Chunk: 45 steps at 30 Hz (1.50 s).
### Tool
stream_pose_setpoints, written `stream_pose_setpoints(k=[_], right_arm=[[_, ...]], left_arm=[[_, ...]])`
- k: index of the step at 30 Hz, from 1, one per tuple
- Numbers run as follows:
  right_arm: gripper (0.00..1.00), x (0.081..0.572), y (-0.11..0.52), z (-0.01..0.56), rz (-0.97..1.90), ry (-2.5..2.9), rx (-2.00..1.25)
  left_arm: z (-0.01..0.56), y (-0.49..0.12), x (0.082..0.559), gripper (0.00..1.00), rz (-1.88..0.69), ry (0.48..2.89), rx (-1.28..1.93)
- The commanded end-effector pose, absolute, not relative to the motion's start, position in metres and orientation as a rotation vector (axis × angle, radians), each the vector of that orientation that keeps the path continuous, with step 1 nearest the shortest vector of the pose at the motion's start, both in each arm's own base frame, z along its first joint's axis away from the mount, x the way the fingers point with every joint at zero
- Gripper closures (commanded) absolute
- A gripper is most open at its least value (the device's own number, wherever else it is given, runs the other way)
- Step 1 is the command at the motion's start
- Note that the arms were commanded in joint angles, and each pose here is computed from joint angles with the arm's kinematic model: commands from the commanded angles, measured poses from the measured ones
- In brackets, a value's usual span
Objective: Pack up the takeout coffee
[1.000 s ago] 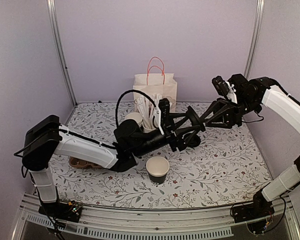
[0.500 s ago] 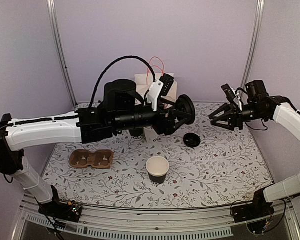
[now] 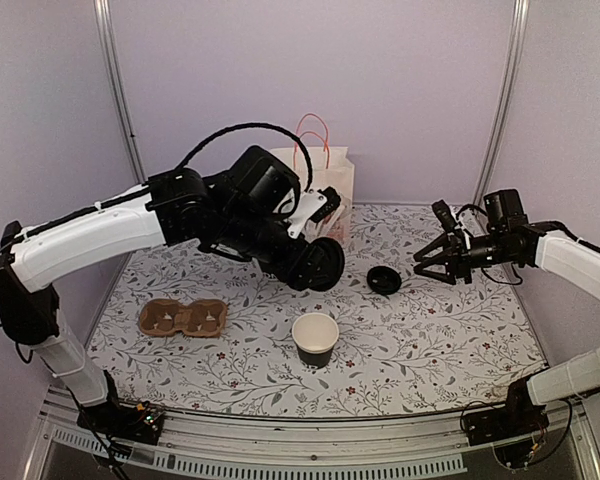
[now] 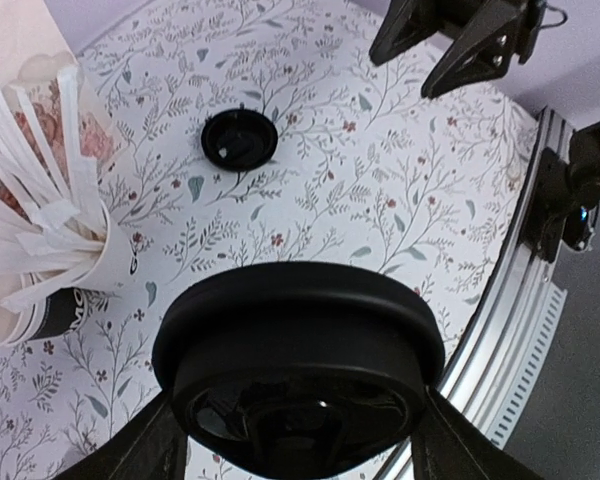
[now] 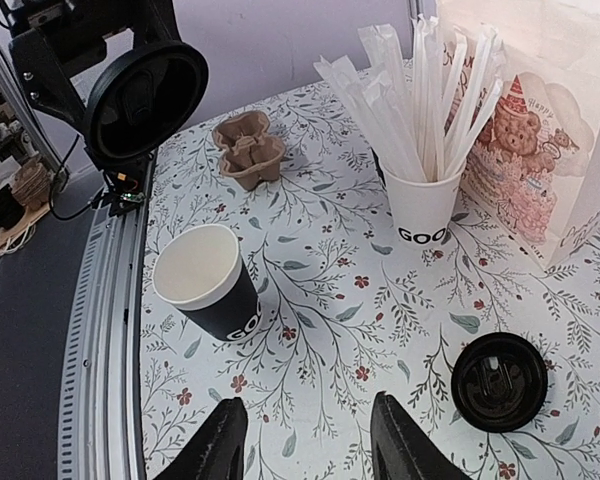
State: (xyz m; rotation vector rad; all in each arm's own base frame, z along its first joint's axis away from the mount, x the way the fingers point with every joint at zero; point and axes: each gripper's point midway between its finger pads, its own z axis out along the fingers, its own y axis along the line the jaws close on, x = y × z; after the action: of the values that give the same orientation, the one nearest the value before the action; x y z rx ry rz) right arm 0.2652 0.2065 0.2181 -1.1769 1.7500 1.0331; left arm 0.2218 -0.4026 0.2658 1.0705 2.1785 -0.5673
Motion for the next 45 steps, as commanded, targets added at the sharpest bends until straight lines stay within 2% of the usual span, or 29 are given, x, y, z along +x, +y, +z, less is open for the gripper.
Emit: stream_pose_setpoints(k=[1,9,18,45], right_arm=[[0.55,0.266,0.205,0.217,0.968,1.711,-1.205],[0.55,0.267,0.205,0.202,0.988,1.748,-1.227],[0.55,0.268,0.204,0.198,0.978,1.76,-1.239],[0.55,0.266,0.204,0.195,0.99,1.768,-1.252]], left_arm=[[0.222,-0.381,0.212,0.28,-0.397,2.383,1.208],[0.19,-0.385,0.21,0.29,-0.264,2.518,1.319],[0.169,-0.388,0.199,0.29,-0.263,2.583,1.366],[0.144,-0.411,0.189,0.28,-0.285,2.602,1.439]])
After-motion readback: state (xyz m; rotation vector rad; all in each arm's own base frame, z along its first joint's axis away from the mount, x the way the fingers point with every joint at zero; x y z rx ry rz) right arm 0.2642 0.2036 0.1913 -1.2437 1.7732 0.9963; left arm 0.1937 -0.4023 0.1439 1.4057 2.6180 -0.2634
